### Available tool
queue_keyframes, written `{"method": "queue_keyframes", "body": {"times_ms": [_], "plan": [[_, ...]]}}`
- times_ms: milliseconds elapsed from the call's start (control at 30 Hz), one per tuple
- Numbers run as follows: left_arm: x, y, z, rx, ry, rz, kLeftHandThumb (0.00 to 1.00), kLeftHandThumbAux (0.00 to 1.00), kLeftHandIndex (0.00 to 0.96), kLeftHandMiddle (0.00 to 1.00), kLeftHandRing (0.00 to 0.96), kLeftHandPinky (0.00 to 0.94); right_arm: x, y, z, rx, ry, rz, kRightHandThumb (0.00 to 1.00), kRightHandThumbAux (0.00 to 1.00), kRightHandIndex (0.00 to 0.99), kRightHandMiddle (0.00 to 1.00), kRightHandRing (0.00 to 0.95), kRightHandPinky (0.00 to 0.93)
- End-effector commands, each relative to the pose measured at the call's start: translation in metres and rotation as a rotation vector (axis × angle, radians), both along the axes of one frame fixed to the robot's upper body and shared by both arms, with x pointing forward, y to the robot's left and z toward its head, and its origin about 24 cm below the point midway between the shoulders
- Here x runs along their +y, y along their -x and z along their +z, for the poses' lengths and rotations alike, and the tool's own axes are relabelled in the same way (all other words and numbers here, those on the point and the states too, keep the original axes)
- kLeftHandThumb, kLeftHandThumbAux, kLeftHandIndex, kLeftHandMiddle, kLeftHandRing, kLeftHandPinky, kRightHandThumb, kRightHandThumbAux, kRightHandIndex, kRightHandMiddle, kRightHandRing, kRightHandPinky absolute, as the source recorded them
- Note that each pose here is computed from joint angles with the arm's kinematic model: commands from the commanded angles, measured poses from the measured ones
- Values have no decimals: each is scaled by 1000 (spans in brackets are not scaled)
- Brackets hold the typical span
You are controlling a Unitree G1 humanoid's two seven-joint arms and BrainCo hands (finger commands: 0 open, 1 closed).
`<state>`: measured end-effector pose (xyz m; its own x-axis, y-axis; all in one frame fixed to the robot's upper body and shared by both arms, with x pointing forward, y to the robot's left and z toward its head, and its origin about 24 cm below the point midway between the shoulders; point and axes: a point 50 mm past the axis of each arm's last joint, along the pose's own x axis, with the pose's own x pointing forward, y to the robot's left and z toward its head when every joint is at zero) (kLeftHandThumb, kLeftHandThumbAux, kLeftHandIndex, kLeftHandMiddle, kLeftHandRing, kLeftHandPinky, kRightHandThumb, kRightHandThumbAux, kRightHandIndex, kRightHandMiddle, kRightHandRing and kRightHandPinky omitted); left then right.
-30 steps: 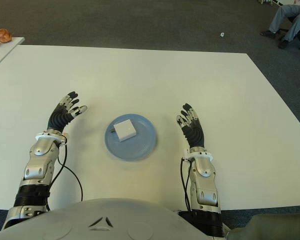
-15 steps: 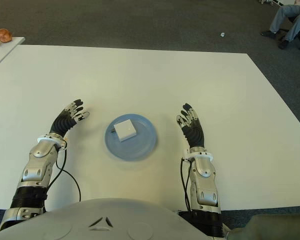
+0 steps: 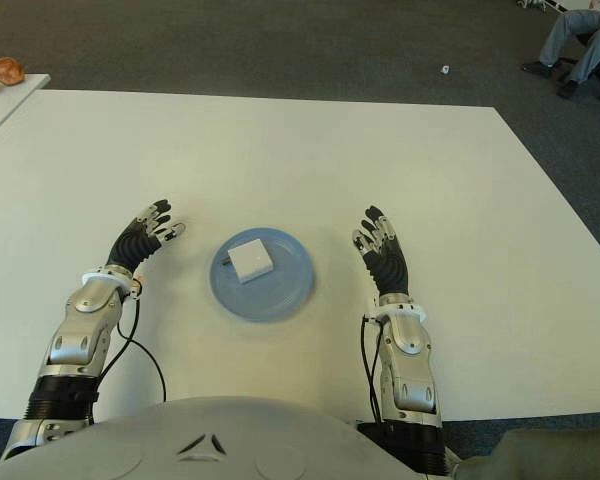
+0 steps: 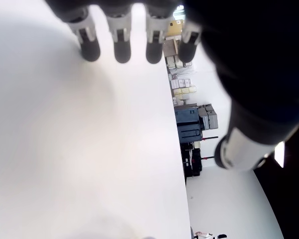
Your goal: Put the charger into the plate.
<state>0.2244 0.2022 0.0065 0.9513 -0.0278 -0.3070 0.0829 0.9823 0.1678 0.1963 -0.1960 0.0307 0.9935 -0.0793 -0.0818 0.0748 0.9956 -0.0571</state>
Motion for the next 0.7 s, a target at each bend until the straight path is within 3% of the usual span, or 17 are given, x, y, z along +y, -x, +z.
{"method": "queue_keyframes", "body": {"times_ms": [33,400,700], "plan": [[-8,2,-7,53,14,1,20,621,0,0,0,0,1,2,-3,22,-10,7,0,614,0,99,79,48],[-13,1,-9,65,55,16,0,599,0,0,0,0,3,3,-2,22,-11,12,0,616,0,100,76,43],[-20,1,-13,19,114,55,0,623,0,0,0,0,2,3,-3,25,-12,11,0,618,0,102,78,44]]}}
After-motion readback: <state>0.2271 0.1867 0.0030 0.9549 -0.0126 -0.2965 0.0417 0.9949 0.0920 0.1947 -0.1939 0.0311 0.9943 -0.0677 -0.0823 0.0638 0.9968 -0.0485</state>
